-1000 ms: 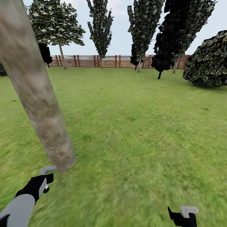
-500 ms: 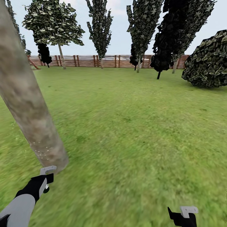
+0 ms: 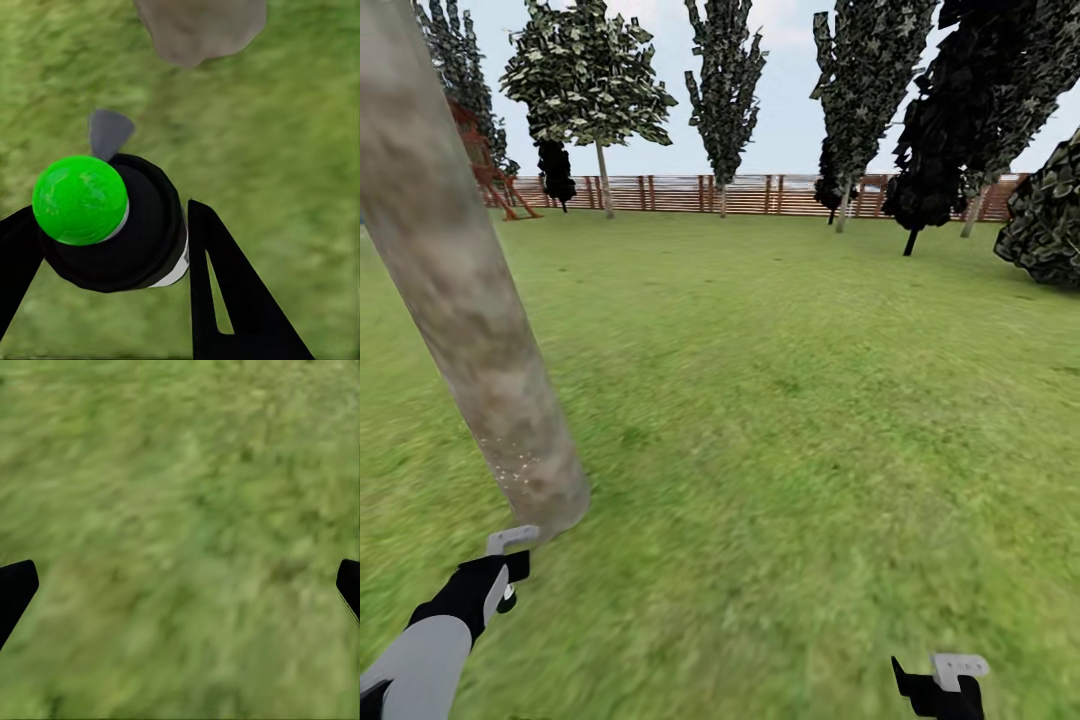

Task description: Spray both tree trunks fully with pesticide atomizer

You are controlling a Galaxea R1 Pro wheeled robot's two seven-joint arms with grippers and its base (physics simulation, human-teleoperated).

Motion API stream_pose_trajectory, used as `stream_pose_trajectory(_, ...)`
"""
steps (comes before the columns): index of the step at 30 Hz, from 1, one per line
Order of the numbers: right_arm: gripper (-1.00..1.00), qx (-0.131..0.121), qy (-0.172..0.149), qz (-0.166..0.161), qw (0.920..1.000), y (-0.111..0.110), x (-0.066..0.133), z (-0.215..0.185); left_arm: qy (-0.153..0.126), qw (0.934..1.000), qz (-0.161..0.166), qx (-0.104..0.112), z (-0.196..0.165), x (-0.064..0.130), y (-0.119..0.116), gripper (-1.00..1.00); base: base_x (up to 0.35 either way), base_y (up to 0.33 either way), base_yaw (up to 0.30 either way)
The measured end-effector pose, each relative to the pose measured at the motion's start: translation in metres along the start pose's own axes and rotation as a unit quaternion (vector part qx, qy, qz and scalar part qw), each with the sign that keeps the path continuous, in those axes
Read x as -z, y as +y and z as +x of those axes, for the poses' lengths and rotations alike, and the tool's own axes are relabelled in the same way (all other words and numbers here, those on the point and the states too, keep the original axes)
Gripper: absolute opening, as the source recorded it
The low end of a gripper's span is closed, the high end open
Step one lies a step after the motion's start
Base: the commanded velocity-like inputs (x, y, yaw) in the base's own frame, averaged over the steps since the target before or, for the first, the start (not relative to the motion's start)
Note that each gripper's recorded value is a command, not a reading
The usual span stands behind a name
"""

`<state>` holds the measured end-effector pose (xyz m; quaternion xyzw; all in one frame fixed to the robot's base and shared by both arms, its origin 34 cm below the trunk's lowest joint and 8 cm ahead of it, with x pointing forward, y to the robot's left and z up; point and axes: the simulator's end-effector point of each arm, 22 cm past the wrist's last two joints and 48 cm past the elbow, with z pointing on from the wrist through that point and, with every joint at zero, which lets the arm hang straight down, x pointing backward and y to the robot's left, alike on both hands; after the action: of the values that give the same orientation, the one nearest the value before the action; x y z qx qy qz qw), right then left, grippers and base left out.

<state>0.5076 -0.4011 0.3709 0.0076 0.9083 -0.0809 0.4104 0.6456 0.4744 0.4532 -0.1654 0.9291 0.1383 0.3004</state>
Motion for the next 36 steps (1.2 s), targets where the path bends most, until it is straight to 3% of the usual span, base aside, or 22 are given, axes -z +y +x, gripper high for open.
stream_pose_trajectory(6, 1.00, 0.000, 0.000, -0.001, 1.0000, 0.000, 0.000, 0.000, 0.001, 1.0000, 0.000, 0.000, 0.001, 0.000, 0.000, -1.00, 0.109, -0.261, 0.228)
stream_pose_trajectory(17, 1.00, 0.000, -0.001, 0.002, 1.0000, -0.002, 0.000, -0.001, 0.003, 1.0000, 0.001, 0.000, 0.002, 0.000, -0.001, -1.00, 0.206, -0.217, 0.010)
stream_pose_trajectory(24, 1.00, 0.000, -0.001, 0.002, 1.0000, -0.002, 0.000, 0.000, 0.002, 1.0000, 0.001, 0.000, 0.002, -0.001, -0.002, -1.00, -0.008, -0.249, 0.018)
stream_pose_trajectory(36, 1.00, -0.001, -0.002, 0.005, 1.0000, -0.004, 0.000, -0.001, -0.005, 0.9998, 0.020, 0.000, -0.009, 0.006, -0.034, -1.00, -0.032, -0.093, 0.265)
